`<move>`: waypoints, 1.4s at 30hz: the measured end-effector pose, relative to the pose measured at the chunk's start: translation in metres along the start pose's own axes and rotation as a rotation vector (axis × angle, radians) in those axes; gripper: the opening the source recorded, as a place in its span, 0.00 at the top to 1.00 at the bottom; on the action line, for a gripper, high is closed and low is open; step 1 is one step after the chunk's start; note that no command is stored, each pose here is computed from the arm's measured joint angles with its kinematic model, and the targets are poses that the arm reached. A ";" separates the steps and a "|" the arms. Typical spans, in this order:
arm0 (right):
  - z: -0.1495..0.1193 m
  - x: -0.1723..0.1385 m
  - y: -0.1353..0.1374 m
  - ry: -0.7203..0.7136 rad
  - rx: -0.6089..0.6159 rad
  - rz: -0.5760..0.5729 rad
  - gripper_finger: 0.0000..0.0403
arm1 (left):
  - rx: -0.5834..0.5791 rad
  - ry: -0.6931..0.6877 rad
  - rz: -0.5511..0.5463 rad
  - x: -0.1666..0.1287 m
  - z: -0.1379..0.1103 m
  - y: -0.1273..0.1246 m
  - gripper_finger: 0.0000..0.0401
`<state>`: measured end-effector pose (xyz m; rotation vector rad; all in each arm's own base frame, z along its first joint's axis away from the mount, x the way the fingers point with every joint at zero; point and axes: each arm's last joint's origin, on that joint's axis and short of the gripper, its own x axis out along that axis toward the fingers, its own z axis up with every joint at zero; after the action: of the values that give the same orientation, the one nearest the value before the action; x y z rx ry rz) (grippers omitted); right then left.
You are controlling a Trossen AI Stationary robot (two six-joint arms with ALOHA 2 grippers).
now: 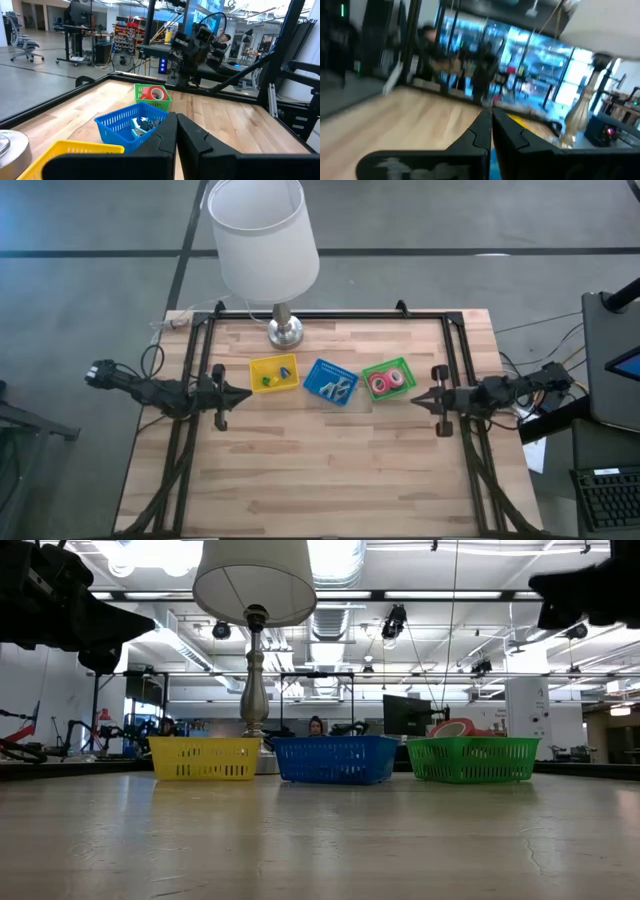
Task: Pick and place Stapler, Stapler remover, tape
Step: Return to Home Position
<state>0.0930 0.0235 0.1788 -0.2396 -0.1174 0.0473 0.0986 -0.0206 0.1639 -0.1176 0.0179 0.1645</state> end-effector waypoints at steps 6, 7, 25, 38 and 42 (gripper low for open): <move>0.011 -0.001 -0.003 -0.112 0.061 -0.030 0.98 | 0.000 0.000 0.000 0.000 0.000 0.000 0.97; 0.010 -0.001 -0.003 -0.103 0.057 -0.027 0.98 | 0.000 0.000 0.000 0.000 0.000 0.000 0.97; -0.010 0.002 0.004 0.113 0.037 0.029 0.98 | 0.000 0.000 0.000 0.000 0.000 0.000 0.97; -0.019 0.007 0.007 0.215 0.119 0.041 0.98 | 0.000 0.000 0.000 0.000 0.000 0.000 0.97; -0.021 0.008 0.008 0.241 0.153 0.041 0.98 | -0.001 0.000 0.000 0.000 0.000 0.000 0.97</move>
<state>0.1037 0.0272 0.1570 -0.0934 0.1309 0.0672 0.0985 -0.0206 0.1639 -0.1181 0.0176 0.1645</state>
